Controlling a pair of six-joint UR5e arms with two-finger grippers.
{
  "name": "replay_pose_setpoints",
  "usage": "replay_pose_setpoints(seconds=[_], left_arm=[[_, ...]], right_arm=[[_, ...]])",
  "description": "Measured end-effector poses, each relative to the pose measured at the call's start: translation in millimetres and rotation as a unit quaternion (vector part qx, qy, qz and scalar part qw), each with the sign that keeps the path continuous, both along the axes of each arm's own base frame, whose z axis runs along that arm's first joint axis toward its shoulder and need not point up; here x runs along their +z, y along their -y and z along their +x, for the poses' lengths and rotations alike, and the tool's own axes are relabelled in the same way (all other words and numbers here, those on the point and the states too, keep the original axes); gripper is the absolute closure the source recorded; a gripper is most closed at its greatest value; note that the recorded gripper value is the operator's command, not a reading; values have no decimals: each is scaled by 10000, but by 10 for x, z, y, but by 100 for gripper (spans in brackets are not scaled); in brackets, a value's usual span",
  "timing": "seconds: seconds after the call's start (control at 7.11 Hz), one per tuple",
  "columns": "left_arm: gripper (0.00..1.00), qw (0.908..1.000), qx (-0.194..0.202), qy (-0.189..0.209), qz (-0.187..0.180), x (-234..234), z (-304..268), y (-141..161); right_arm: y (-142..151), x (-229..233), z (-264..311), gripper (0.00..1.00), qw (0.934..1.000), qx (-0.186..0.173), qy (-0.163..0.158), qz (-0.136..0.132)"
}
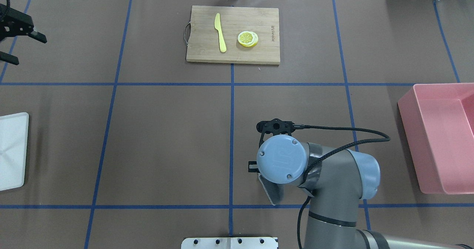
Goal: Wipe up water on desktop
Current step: 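Wipe the towel back and forth across the table with the right gripper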
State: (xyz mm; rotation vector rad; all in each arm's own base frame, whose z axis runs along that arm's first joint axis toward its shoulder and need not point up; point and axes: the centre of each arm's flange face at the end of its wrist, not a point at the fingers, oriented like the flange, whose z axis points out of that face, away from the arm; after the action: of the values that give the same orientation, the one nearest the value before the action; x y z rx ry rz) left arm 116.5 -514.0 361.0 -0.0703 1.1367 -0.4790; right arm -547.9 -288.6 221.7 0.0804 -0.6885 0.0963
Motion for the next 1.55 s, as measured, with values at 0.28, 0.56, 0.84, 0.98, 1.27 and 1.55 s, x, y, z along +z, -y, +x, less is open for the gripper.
replay_pose_setpoints(seconds=[0.28, 0.56, 0.84, 0.98, 1.27, 1.55], left_arm=[[2, 10000, 4, -3, 8, -2, -6, -13], [2, 10000, 3, 1, 16, 2, -13, -14], [2, 9998, 21, 95, 149, 122, -121, -10], [2, 9992, 80, 209, 341, 263, -246, -36], [2, 9911, 422, 667, 1070, 807, -633, -192], [2, 9715, 920, 1114, 1879, 1359, -997, -305]], right_arm=[[108, 109, -25, 100, 9999, 59, -83, -52], [229, 726, 794, 100, 9983, -324, -418, 239], [314, 1288, 1354, 100, 9937, -645, -865, 319], [342, 1339, 1413, 100, 9927, -703, -911, 357], [369, 862, 980, 100, 9968, -552, -507, 285], [461, 352, 915, 100, 9997, -206, -9, 101]])
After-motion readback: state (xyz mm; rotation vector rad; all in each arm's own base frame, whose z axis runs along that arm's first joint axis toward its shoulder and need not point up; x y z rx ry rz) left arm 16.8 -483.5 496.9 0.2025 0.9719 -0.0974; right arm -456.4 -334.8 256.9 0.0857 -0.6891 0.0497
